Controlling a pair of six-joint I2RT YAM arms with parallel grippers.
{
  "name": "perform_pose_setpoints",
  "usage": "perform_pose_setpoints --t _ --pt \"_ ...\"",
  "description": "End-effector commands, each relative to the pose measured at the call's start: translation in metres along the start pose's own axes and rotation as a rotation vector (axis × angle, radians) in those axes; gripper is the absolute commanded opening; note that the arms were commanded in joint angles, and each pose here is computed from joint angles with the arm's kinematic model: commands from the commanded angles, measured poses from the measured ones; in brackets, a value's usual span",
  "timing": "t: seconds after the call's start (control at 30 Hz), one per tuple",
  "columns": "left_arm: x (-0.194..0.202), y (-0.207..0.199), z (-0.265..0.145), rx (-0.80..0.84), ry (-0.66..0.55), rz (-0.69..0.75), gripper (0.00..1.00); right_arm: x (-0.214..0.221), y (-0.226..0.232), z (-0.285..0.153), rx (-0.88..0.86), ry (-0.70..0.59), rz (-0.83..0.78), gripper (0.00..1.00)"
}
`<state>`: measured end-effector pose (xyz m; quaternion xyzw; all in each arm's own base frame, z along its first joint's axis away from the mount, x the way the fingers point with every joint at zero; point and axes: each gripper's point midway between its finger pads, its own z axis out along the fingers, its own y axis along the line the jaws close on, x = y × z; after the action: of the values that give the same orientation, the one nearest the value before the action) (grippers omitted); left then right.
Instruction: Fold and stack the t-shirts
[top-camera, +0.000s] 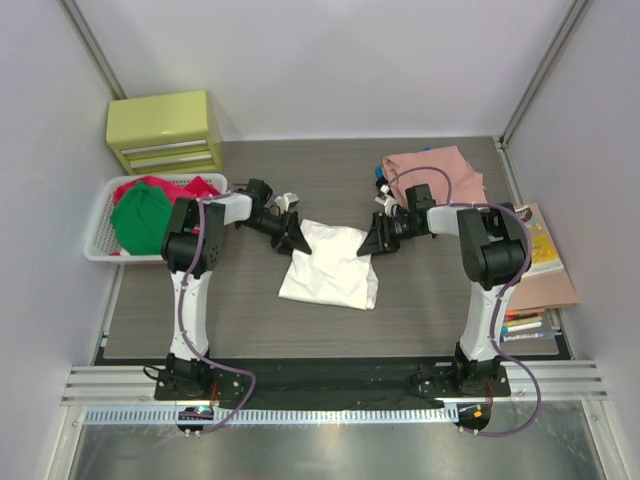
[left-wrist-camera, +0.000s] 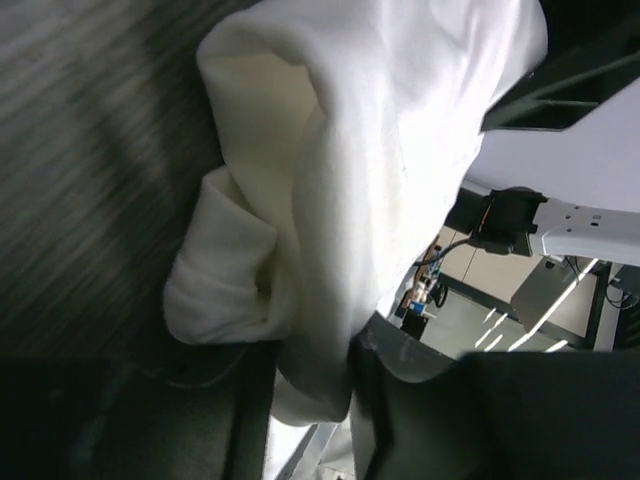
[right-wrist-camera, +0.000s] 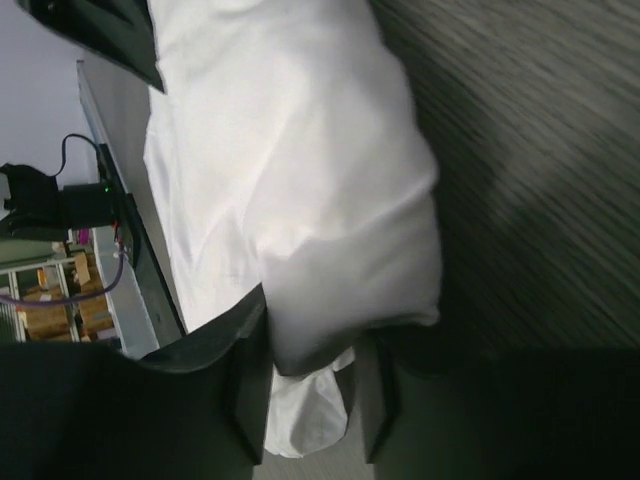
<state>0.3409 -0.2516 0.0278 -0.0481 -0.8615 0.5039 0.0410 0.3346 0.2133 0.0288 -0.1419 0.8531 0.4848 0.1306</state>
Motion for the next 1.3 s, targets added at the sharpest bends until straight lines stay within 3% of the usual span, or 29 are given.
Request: perform_pose_setpoints --t 0.0,0.13,0.17,0.23,0.77,1.27 --pt "-0.001 0.040 0.014 -0.133 -0.002 0.015 0.27 0.039 -0.045 0.014 0.185 0.107 0.064 0.28" --pt "0.001 0.043 0.016 -0.131 0.013 0.005 0.02 0.042 -0.045 0.014 0.184 0.116 0.073 0.14" --pt "0.002 0.044 0.016 -0.137 0.014 0.005 0.00 0.042 -0.045 0.014 0.185 0.118 0.073 0.10" --pt "0.003 0.044 0.017 -0.128 0.020 0.002 0.00 0.042 -0.045 0.014 0.185 0.118 0.072 0.01" --pt "0.001 -0.007 0.005 -0.102 0.005 0.177 0.00 0.028 0.000 0.011 0.069 0.119 -0.059 0.01" --pt "0.010 -0.073 -0.035 -0.132 -0.100 0.413 0.00 0.010 0.062 -0.015 -0.042 0.070 -0.170 0.01"
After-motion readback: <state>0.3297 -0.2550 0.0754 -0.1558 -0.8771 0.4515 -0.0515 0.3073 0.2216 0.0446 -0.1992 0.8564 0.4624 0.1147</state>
